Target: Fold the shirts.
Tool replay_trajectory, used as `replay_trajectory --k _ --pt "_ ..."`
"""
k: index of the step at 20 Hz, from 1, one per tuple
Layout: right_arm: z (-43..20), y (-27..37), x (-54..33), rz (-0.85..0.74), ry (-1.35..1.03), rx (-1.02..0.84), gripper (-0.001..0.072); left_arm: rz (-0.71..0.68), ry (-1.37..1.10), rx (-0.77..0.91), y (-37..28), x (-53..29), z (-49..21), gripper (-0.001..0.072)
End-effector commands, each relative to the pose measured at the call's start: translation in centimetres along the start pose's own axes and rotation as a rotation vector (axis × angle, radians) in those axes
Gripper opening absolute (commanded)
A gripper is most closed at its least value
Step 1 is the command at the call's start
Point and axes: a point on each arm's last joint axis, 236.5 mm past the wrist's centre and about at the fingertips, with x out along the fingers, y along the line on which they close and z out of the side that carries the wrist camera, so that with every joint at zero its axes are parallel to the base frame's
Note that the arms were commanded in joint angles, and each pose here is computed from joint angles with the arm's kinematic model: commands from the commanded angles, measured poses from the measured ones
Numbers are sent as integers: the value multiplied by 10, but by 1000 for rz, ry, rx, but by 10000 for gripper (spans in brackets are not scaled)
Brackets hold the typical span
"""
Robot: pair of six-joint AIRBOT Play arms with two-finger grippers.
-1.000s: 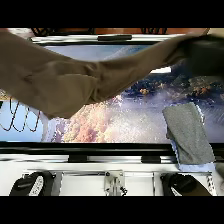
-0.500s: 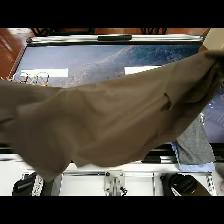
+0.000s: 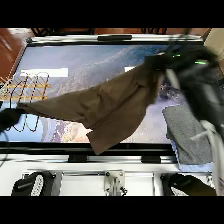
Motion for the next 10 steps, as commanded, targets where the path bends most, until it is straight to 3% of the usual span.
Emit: replay_trajectory --k 1,2,3,4,7,10 --pt "-83 61 98 128 271 193 96 -79 154 -35 -5 30 -58 29" --pt "-110 75 108 172 373 215 176 -75 156 -41 -2 34 -61 29" --pt "-129 87 111 221 453 213 431 -72 145 -40 -1 35 -59 29" --pt "-140 94 109 272 501 184 511 -70 121 -28 0 36 -54 29" --pt "-153 81 72 383 635 86 511 -70 85 6 -1 35 -44 30" --pt "-189 11 41 355 867 15 511 -71 87 10 -1 35 -44 30"
